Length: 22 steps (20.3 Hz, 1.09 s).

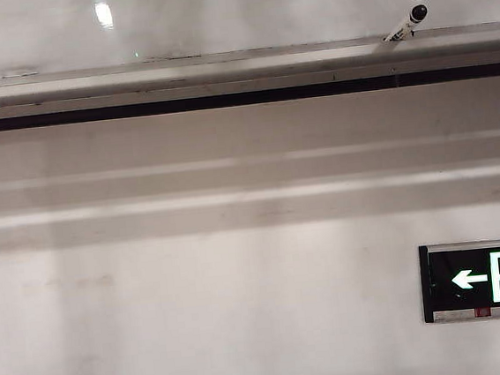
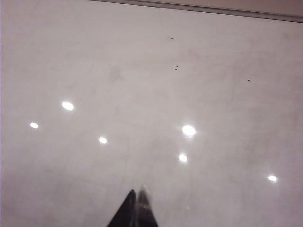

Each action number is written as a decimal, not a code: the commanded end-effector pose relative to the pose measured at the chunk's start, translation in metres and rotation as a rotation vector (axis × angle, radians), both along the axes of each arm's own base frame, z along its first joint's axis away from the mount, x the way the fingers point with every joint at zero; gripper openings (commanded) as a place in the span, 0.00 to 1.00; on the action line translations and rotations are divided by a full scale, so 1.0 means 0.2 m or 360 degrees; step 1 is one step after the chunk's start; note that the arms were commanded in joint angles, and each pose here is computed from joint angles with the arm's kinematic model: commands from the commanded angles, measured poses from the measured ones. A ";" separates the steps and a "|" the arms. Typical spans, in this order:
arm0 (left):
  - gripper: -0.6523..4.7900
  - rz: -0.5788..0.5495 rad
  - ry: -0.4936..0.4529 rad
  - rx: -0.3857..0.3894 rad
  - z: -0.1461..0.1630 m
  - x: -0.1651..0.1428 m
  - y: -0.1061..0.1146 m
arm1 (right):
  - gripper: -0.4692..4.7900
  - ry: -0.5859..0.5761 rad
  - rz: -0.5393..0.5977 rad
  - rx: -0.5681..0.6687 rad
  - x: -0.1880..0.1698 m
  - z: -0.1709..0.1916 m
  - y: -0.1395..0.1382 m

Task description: Wipe the whiteboard clean using the black magnetic whiteboard eraser attached to the whiteboard.

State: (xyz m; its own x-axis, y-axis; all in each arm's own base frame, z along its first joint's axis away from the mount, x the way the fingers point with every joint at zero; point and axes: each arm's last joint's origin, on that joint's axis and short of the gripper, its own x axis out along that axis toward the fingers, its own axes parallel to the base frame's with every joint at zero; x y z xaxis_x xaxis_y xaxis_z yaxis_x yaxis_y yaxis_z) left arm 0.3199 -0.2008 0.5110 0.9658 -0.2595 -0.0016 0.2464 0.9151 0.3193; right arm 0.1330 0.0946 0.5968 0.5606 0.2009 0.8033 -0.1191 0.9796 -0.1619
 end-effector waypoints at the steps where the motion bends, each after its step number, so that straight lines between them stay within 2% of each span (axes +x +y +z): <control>1: 0.11 0.0299 -0.0173 -0.0103 0.08 0.04 0.16 | 0.09 -0.0032 0.0013 0.0026 -0.02 0.01 -0.01; 3: 0.11 0.0361 -0.0191 -0.0112 0.09 0.07 0.23 | 0.09 -0.0035 0.0015 0.0030 -0.02 0.01 -0.01; 6: 0.11 0.0410 -0.0267 -0.0212 0.15 0.06 0.31 | 0.09 -0.0036 0.0015 0.0031 -0.02 0.01 -0.02; 8: 0.11 0.0414 -0.0300 -0.0229 0.18 0.03 0.36 | 0.09 -0.0035 0.0015 0.0031 -0.02 0.01 -0.01; 10: 0.12 0.0390 -0.0291 -0.0219 0.18 0.03 0.35 | 0.09 -0.0035 0.0015 0.0031 -0.02 0.01 -0.01; 13: 0.61 0.0295 -0.0267 -0.0197 0.17 0.04 0.34 | 0.09 -0.0035 0.0016 0.0031 -0.02 0.01 -0.01; 14: 0.85 0.0283 -0.0267 -0.0198 0.17 0.03 0.34 | 0.09 -0.0035 0.0016 0.0031 -0.02 0.01 -0.01; 15: 0.93 0.0281 -0.0263 -0.0196 0.17 0.03 0.33 | 0.09 -0.0033 0.0015 0.0029 -0.02 0.01 -0.01; 17: 0.98 0.0275 -0.0194 -0.0196 0.18 -0.02 0.35 | 0.09 -0.0021 0.0015 0.0022 -0.02 0.01 -0.01; 22: 0.98 0.0093 -0.0083 -0.0255 0.21 -0.13 0.38 | 0.09 -0.0024 0.0015 0.0023 -0.02 0.01 -0.01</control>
State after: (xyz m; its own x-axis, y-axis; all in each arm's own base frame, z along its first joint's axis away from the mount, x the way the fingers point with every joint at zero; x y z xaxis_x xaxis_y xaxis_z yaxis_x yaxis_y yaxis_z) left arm 0.2942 -0.1242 0.5525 0.9788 -0.1842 0.0891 0.1655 0.9688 0.1846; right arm 0.1321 0.0938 0.5971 0.5591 0.1999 0.8047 -0.1214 0.9798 -0.1590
